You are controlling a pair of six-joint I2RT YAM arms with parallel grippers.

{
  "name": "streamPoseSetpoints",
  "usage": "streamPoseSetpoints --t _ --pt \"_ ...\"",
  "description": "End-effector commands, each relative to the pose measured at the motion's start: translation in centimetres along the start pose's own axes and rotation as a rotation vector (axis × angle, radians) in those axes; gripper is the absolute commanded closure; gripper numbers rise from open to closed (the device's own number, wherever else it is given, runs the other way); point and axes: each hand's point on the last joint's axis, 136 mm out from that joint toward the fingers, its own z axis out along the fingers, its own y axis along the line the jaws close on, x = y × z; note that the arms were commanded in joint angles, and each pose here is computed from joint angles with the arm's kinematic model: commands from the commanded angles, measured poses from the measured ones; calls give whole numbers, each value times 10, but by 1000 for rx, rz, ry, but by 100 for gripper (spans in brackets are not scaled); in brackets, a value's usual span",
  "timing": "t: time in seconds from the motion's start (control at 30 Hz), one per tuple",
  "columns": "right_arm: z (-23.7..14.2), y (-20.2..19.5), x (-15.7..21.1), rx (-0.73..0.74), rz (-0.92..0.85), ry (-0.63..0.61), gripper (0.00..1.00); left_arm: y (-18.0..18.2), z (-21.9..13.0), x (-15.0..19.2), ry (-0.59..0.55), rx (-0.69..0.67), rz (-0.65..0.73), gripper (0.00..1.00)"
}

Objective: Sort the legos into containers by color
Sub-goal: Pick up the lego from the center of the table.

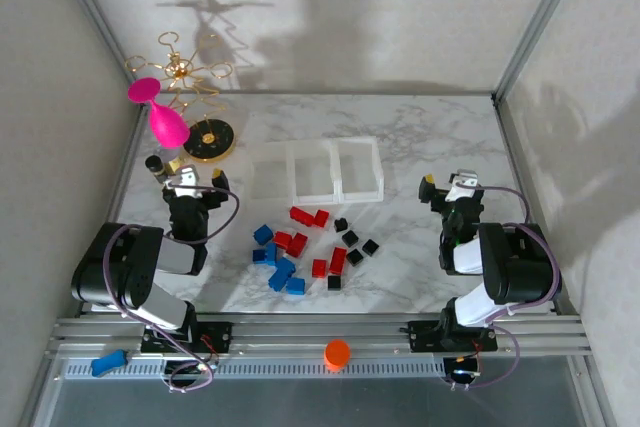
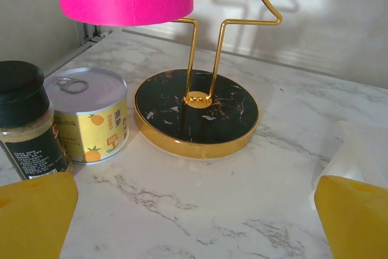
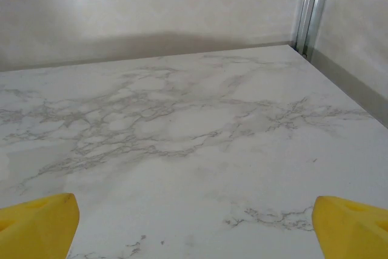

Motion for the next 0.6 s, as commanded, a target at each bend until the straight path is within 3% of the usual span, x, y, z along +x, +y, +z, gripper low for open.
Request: streamPoseSetpoints --t 0.0,0.57 --pt "3 4 -12 -17 -8 -41 1 -2 4 -8 -19 14 -3 1" --pt "3 5 -13 -18 -8 -43 1 -2 4 -7 -17 14 -2 1"
